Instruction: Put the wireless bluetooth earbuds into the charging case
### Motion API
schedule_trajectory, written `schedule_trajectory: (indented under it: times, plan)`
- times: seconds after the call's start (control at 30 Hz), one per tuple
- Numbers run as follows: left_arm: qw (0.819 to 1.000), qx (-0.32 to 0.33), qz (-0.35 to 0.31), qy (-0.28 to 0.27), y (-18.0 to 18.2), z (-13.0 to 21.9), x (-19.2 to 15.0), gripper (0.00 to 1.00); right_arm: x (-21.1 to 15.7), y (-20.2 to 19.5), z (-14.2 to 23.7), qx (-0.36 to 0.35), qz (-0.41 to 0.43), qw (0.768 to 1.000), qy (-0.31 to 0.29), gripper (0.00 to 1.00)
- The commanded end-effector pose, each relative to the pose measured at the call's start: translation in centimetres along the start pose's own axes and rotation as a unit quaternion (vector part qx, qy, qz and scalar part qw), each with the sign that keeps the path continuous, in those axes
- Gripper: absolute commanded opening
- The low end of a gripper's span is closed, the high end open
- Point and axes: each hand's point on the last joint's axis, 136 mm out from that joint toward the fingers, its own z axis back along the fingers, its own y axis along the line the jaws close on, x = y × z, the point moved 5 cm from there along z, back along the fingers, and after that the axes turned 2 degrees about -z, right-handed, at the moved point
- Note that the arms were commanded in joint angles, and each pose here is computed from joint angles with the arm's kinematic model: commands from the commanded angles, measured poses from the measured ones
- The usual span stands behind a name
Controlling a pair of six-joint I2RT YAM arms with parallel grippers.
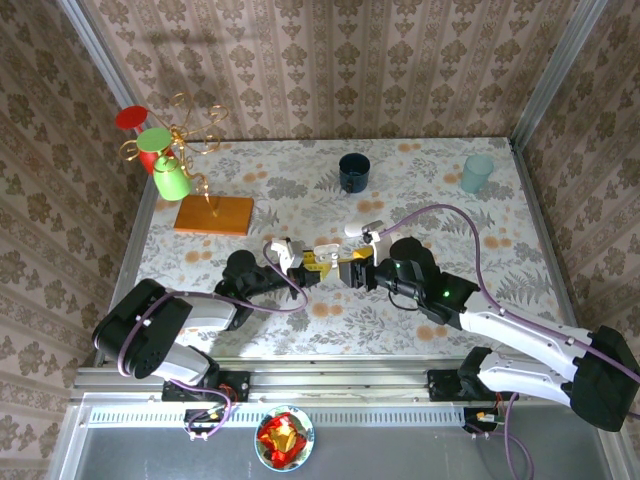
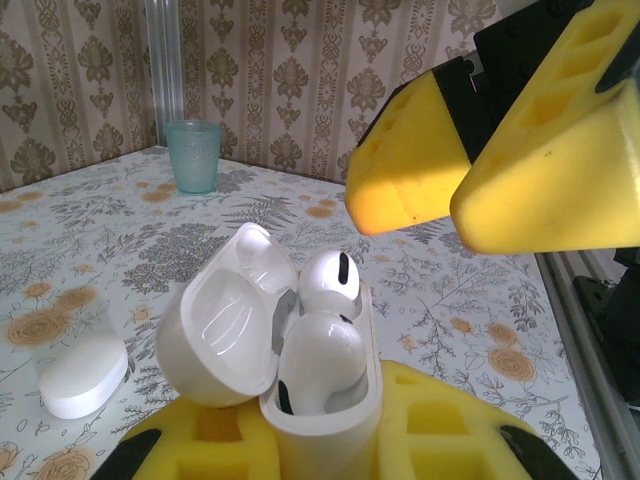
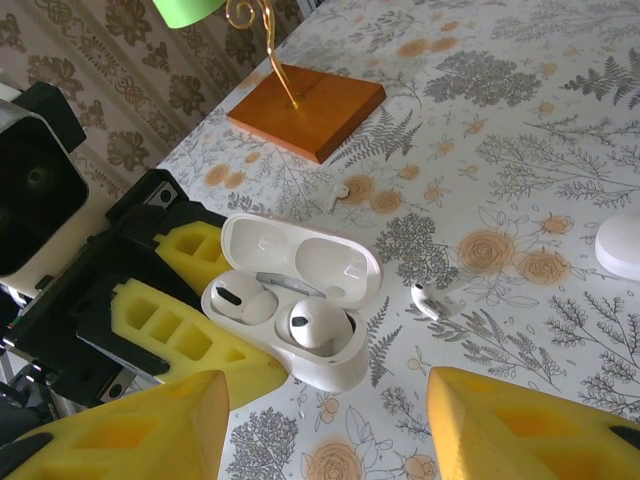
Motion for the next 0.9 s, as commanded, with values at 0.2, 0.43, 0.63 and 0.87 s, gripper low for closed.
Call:
schedule_trajectory:
  times: [0.2, 0.43, 0.63, 0.87]
  plan:
    - [0.997, -0.029, -0.073, -0.021, -0.9, 0.3, 1.0, 0.00, 1.8, 0.6, -0.2, 0.006, -0.020, 0.999, -0.026, 0.56]
    - [0.988, 0.003, -0.153, -0.015, -1.4, -0.1, 0.4, 0.00, 3.2, 0.4, -0.7, -0.022, -0.035, 0.999, -0.016, 0.58]
    - [0.978, 0.045, -0.201, -0.009, -1.3, 0.1, 0.2, 0.00, 4.0, 0.2, -2.2, -0.085, -0.040, 0.993, 0.069, 0.59]
    - [0.977, 0.059, -0.205, -0.012, -1.2, 0.5, 0.5, 0.00, 3.6, -0.4, -5.0, -0.130, 0.001, 0.978, 0.161, 0.61]
